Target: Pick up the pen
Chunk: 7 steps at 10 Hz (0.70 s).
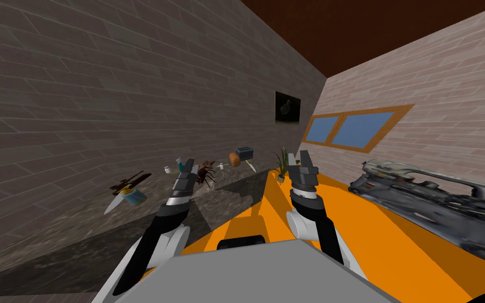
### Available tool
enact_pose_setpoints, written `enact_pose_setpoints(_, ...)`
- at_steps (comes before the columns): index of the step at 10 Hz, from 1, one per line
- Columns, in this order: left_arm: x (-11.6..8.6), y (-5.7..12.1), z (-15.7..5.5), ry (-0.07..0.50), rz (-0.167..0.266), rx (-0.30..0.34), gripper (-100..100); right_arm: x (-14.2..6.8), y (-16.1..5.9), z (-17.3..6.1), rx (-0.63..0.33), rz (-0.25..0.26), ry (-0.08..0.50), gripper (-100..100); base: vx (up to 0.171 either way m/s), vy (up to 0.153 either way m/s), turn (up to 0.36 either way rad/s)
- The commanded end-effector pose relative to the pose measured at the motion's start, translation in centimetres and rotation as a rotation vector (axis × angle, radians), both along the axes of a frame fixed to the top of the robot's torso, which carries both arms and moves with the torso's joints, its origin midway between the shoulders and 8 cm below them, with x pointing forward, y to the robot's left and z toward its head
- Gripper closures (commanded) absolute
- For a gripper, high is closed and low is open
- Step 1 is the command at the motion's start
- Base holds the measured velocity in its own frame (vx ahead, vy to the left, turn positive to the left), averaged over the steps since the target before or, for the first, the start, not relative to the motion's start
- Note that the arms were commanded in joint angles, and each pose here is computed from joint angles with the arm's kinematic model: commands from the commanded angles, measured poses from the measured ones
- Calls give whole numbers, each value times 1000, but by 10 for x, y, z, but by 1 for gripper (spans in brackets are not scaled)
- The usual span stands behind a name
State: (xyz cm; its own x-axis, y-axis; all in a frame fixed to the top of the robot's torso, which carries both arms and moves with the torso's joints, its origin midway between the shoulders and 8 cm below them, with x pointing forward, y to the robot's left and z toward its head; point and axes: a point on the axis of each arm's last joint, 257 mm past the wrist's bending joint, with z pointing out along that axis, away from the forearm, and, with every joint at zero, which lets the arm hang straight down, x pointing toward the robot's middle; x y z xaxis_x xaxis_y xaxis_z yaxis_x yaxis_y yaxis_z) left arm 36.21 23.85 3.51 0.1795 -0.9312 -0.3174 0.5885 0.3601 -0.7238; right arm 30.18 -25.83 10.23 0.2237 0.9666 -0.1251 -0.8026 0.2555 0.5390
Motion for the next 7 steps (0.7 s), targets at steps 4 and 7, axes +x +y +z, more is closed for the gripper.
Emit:
enact_pose_setpoints(4, 25, -3, -20, 103, 5, 40, -100, 0, 0, 0, 0, 0, 0, 0, -18, -7, 4)
enact_pose_setpoints(7, 45, -6, -35, 178, 10, 80, -100, 0, 0, 0, 0, 0, 0, 0, -22, -7, 6)
